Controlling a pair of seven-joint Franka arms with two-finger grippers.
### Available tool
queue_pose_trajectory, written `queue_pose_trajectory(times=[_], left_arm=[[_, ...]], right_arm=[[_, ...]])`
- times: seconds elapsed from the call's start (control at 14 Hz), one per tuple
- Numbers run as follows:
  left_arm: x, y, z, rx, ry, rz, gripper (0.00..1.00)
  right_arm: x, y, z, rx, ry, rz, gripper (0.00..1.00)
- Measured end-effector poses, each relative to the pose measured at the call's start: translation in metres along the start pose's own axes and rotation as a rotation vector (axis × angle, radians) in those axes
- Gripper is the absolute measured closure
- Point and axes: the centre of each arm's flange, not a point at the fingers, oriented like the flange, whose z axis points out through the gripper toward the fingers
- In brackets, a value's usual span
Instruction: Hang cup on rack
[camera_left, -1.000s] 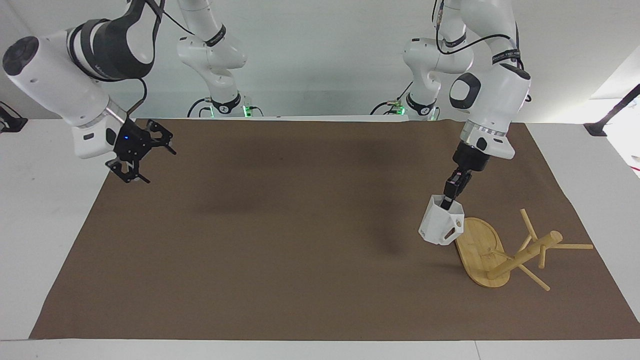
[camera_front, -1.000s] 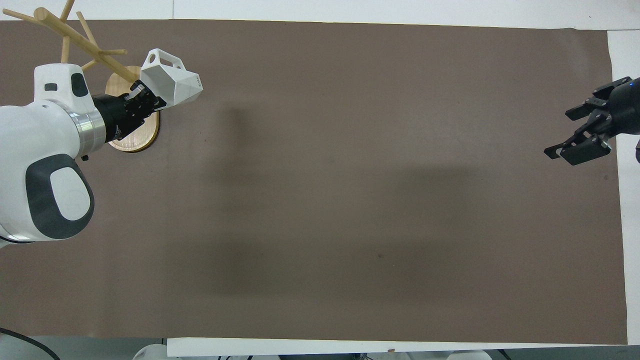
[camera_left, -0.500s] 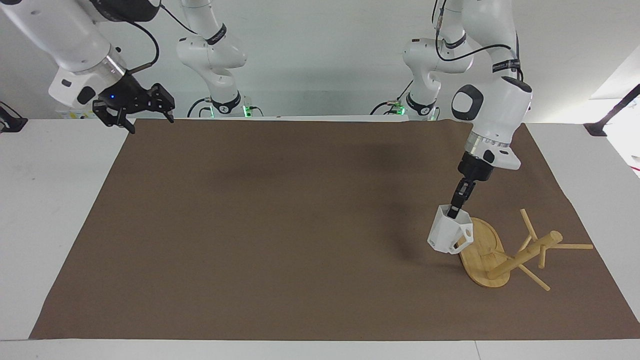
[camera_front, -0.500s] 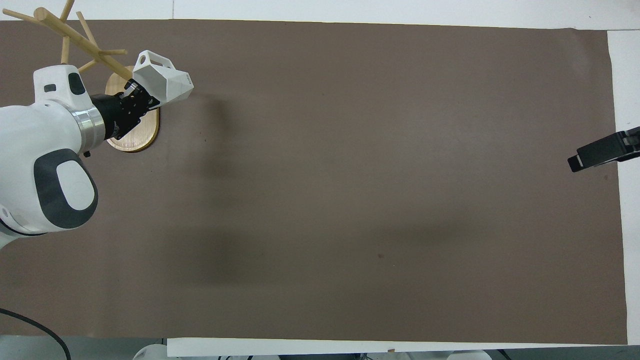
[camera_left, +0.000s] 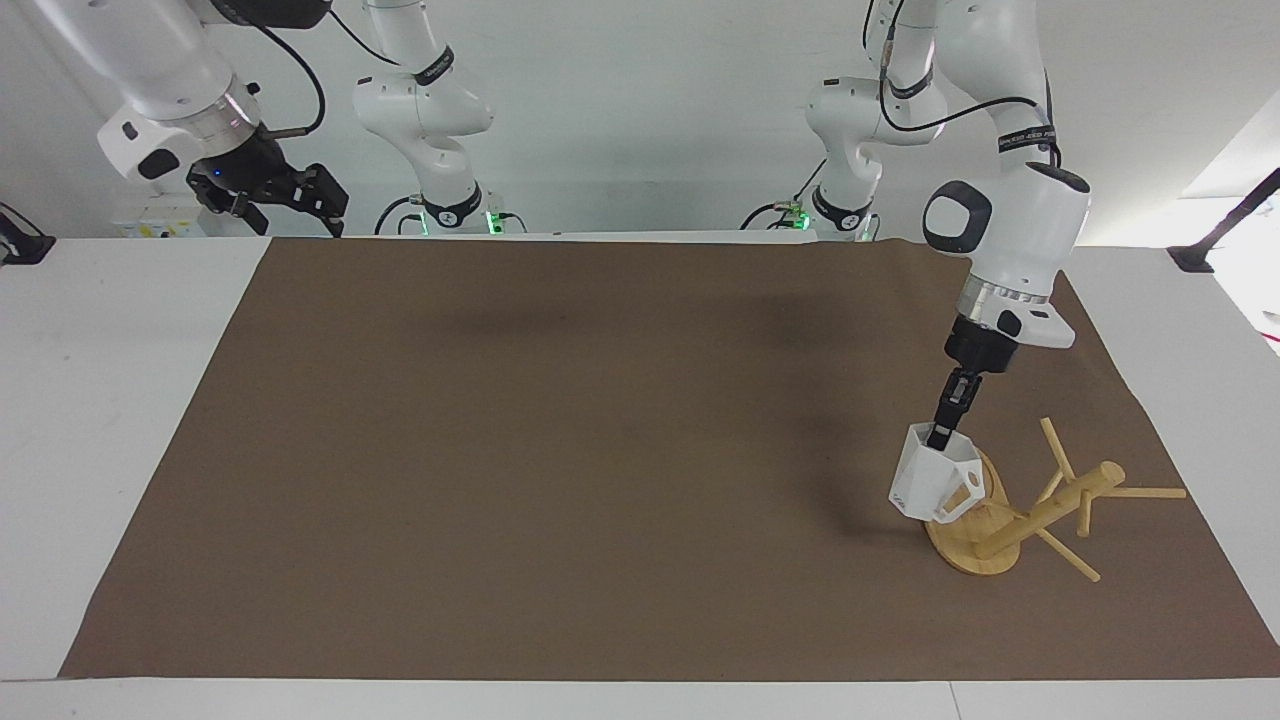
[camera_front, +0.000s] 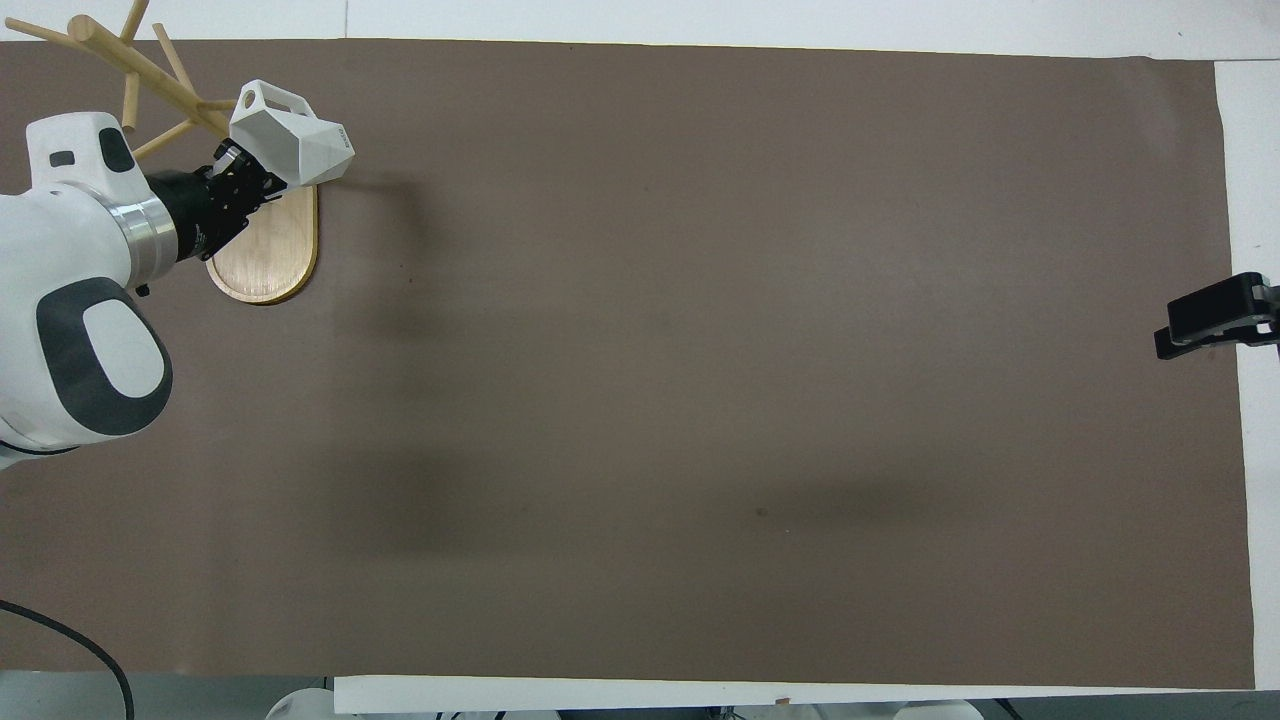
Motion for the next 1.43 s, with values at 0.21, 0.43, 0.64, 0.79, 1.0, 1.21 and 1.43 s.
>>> queue_pose_trajectory(times=[0.21,0.43,0.64,0.79,1.0,1.21,1.43], left_arm=[[0.006,-0.004,0.003,0.007,0.004,-0.009,0.95],[0.014,-0.014,0.011,0.025,0.005,-0.023,0.95],[0.021,-0.022,0.016,0.037,0.009,-0.037,0.95],[0.03,-0.029,0.015,0.043,0.018,-0.053,0.95],[0.037,-0.034,0.014,0.046,0.025,-0.065,0.88],[0.037,-0.034,0.014,0.045,0.025,-0.065,0.54],[0.037,-0.033,0.013,0.056,0.005,-0.066,0.18]], right_arm=[[0.001,0.002,0.002,-0.01,-0.001,0.003,0.0],[0.001,0.007,0.007,-0.023,-0.012,0.013,0.0],[0.002,0.021,0.01,-0.018,-0.02,0.04,0.0],[0.002,0.021,0.01,-0.018,-0.02,0.041,0.0],[0.002,0.017,0.01,-0.02,-0.02,0.032,0.0],[0.002,0.018,0.01,-0.019,-0.02,0.033,0.0],[0.002,0.018,0.01,-0.019,-0.02,0.033,0.0]])
